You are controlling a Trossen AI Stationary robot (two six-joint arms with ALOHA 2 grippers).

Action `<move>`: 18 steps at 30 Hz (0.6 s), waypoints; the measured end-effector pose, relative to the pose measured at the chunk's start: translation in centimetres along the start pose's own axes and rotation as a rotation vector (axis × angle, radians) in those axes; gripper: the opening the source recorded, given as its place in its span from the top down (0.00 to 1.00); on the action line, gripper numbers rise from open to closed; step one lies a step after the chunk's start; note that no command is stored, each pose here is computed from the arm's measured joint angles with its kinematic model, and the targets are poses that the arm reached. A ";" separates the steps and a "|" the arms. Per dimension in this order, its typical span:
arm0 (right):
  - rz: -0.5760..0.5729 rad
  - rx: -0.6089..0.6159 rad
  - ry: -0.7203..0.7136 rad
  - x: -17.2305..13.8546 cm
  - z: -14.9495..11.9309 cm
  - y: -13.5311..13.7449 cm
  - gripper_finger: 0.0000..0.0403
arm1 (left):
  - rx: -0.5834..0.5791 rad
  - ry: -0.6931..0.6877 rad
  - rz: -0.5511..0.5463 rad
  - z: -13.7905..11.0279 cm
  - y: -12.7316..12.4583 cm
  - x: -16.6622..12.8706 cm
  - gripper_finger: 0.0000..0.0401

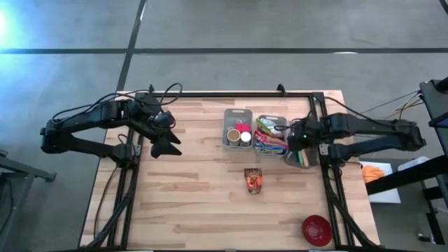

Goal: Pick & Place Food Item
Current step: Put the orange spoon into the black bin

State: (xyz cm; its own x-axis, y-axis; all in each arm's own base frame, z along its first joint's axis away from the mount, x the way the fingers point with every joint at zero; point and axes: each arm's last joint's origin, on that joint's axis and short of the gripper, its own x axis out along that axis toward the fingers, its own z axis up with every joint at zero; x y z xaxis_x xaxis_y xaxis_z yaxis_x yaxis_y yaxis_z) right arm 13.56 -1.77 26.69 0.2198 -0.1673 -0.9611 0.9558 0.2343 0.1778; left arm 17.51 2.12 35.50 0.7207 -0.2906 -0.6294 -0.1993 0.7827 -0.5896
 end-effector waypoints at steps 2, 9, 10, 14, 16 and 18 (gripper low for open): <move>-0.023 -0.017 0.025 0.6 0.3 -0.4 0.93 | 0.000 0.000 0.000 0.0 0.0 0.0 0.13; -0.105 -0.051 0.059 2.7 1.2 -1.2 0.93 | 0.000 0.000 0.000 0.0 0.0 0.0 0.13; -0.110 -0.063 0.060 2.9 1.3 -1.2 0.93 | 0.000 0.000 0.000 0.0 0.0 0.0 0.13; -0.149 -0.107 0.079 3.8 1.8 -1.1 0.93 | 0.001 0.000 0.000 0.0 0.0 0.0 0.13; -0.176 -0.128 0.083 4.2 2.0 -0.9 0.93 | 0.001 0.000 0.000 0.0 0.0 0.0 0.13; -0.195 -0.125 0.088 4.6 2.3 -0.7 0.93 | 0.004 0.000 0.000 0.0 0.0 0.0 0.13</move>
State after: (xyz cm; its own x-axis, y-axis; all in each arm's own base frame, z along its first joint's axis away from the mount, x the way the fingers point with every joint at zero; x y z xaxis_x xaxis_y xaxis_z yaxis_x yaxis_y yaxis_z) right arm 14.31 -4.89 22.61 0.0101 -0.1383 -0.9903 0.9457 0.3230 -0.0355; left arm 17.52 2.12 35.50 0.7204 -0.2907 -0.6297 -0.1965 0.7852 -0.5873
